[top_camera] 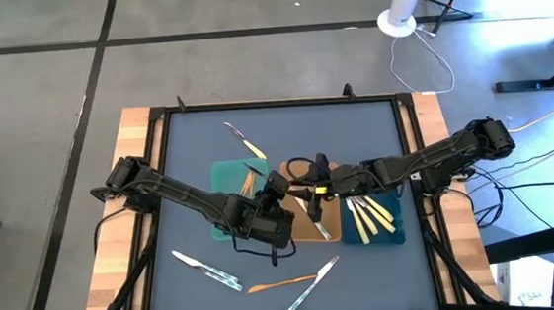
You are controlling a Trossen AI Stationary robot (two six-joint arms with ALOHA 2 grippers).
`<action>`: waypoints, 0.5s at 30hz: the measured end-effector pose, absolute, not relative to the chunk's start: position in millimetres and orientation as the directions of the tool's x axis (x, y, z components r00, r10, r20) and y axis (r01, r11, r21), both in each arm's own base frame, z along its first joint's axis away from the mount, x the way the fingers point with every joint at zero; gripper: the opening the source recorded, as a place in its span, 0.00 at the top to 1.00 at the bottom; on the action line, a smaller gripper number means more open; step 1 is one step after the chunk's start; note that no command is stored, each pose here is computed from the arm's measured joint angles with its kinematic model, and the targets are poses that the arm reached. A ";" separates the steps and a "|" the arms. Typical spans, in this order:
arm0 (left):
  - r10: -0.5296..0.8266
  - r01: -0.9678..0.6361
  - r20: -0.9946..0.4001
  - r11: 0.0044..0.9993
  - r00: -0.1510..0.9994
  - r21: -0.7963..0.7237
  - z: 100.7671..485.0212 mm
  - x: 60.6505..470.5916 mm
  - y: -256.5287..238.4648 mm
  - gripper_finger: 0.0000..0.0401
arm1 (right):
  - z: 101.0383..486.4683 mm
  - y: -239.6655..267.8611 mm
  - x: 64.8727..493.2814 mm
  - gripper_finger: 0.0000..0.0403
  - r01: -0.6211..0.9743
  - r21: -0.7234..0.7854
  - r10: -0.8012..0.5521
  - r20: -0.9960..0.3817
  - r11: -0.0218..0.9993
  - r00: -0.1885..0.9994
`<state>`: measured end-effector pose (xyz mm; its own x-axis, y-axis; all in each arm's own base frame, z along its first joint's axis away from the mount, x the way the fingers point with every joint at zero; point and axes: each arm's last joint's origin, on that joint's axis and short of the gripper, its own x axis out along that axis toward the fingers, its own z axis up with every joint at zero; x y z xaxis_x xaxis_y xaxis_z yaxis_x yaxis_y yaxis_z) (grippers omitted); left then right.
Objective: Sort silverware by color (type)
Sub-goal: Put the yellow knife into the blue bin
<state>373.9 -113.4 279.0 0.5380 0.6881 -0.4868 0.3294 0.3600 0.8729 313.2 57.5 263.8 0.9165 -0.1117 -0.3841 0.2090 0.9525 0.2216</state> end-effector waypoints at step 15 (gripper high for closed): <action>0.682 0.335 -0.479 0.345 0.552 0.877 280.3 376.2 -113.9 0.89 | 263.3 60.3 313.1 0.69 0.126 0.256 -0.015 -0.396 0.958 0.918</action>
